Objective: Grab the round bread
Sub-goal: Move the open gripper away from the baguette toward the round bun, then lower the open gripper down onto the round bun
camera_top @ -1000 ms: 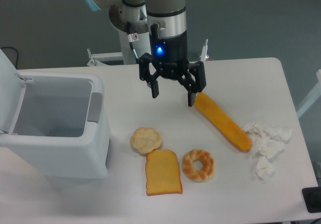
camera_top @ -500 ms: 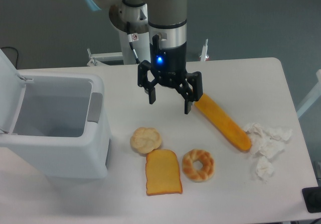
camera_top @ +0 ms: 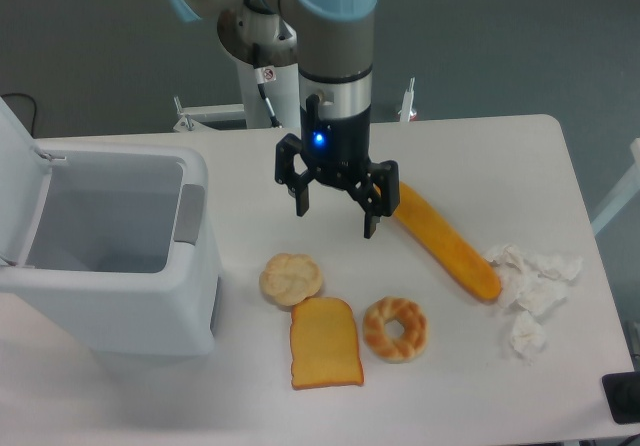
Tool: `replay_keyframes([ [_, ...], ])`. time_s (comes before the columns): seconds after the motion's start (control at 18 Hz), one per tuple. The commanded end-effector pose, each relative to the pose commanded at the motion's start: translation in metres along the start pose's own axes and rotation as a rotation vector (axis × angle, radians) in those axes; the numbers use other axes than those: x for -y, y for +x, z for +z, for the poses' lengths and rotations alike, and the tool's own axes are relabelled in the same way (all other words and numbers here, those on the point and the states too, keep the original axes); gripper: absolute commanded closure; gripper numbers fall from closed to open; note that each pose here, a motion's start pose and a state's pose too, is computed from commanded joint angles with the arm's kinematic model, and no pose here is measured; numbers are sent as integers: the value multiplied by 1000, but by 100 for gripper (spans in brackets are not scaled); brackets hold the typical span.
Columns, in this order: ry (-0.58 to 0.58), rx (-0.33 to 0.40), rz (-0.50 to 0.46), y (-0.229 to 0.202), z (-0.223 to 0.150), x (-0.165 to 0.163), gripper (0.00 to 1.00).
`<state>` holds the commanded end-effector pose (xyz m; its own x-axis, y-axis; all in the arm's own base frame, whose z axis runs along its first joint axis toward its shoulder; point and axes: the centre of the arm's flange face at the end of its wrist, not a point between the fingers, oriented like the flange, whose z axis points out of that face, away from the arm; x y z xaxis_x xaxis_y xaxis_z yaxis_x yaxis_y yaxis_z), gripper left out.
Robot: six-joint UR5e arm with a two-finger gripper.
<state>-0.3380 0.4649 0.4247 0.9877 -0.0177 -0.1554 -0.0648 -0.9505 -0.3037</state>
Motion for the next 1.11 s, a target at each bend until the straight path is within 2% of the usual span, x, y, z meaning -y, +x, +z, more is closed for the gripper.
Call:
replay_keyframes([
  [0.56, -77, -111, 22, 24, 67, -2, 0],
  [1.11, -132, -178, 21, 33, 113, -10, 0],
])
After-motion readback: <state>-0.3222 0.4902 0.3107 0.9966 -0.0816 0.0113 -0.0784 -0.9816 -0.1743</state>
